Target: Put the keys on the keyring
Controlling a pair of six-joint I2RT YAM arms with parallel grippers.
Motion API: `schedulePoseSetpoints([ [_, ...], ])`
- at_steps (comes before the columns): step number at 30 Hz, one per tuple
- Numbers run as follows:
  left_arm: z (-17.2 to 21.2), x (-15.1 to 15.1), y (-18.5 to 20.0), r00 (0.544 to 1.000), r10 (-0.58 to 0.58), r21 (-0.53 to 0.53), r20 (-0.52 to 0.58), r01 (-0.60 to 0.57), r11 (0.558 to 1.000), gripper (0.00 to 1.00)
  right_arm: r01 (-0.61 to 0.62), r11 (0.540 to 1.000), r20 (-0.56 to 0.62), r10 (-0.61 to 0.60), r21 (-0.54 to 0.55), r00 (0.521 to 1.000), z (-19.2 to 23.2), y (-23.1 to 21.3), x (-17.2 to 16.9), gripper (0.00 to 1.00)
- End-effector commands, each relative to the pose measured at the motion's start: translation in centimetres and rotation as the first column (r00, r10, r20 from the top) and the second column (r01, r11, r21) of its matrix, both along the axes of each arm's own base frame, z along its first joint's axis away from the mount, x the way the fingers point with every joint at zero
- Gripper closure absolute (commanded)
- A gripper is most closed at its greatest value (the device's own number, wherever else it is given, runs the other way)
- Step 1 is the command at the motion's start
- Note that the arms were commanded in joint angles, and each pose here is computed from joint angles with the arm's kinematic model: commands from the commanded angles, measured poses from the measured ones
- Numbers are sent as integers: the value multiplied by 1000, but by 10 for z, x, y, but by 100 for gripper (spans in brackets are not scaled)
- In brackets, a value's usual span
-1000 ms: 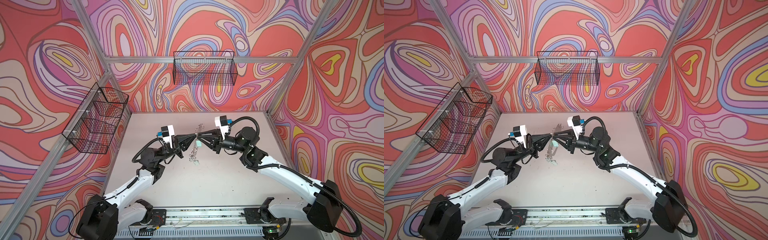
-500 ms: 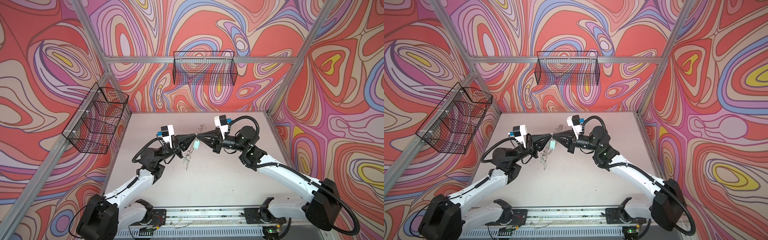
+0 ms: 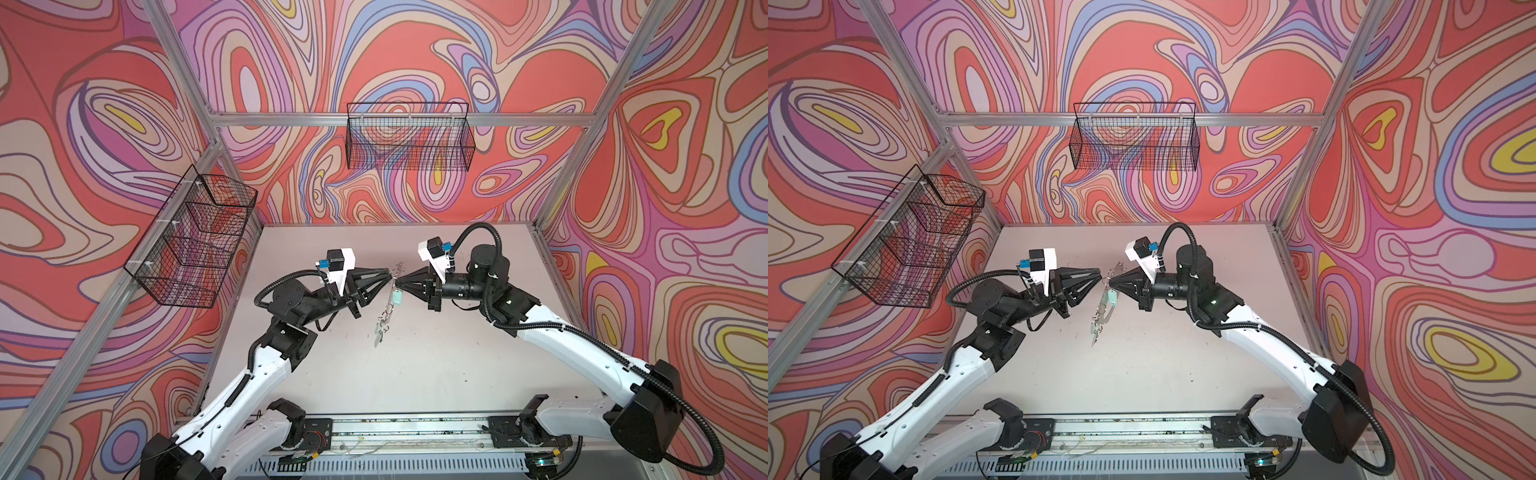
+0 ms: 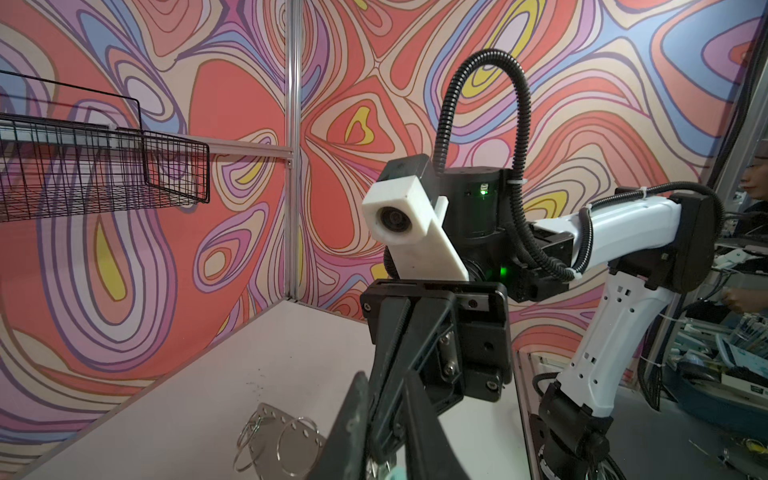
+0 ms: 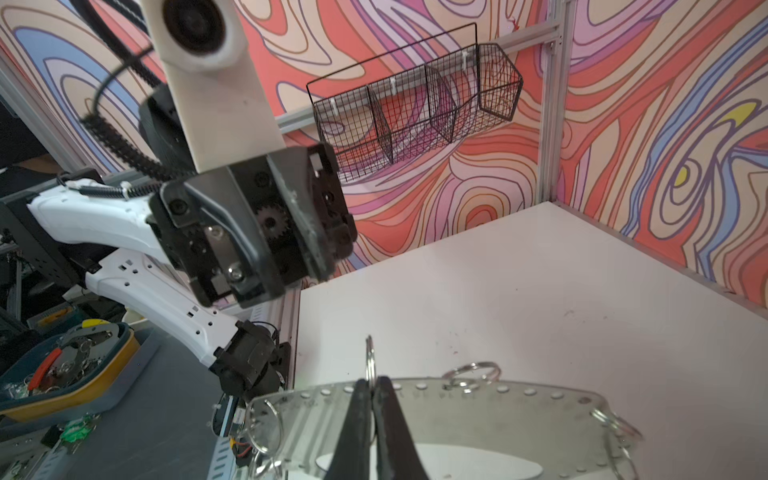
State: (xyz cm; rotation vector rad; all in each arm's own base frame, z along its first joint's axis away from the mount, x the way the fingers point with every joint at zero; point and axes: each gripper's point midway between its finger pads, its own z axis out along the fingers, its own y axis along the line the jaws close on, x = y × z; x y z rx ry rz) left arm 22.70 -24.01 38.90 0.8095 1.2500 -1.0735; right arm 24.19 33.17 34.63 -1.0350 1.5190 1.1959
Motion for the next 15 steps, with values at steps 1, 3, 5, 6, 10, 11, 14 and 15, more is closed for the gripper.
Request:
schedulePoseSetpoints([
  [1, -44, -9, -3, 997, -45, 224, -67, 59, 973, 78, -3, 992, 78, 13, -128, 997, -12, -7, -3, 100],
  [3, -55, -11, -3, 994, -58, 277, -93, 82, 957, 78, -15, 984, 70, 28, -177, 997, -19, -8, -4, 100],
  [5, -62, -12, -4, 992, -66, 307, -111, 98, 947, 78, -20, 980, 69, 34, -198, 997, -22, -8, -5, 100],
  [6, -65, -12, -4, 991, -68, 322, -117, 102, 941, 78, -15, 979, 72, 31, -205, 997, -22, -9, -5, 100],
  [10, -75, -8, -1, 992, -44, 384, -116, 86, 919, 82, 1, 970, 94, 22, -241, 995, -24, -9, -4, 100],
  [11, -77, -7, -1, 992, -39, 395, -118, 83, 915, 82, 1, 969, 96, 23, -248, 995, -25, -8, -4, 100],
  [14, -78, -5, -1, 991, -37, 400, -126, 84, 913, 82, -11, 964, 98, 38, -265, 994, -28, -5, -7, 100],
  [15, -78, -4, -2, 991, -36, 399, -126, 84, 913, 82, -12, 962, 96, 40, -274, 995, -30, -3, -8, 100],
])
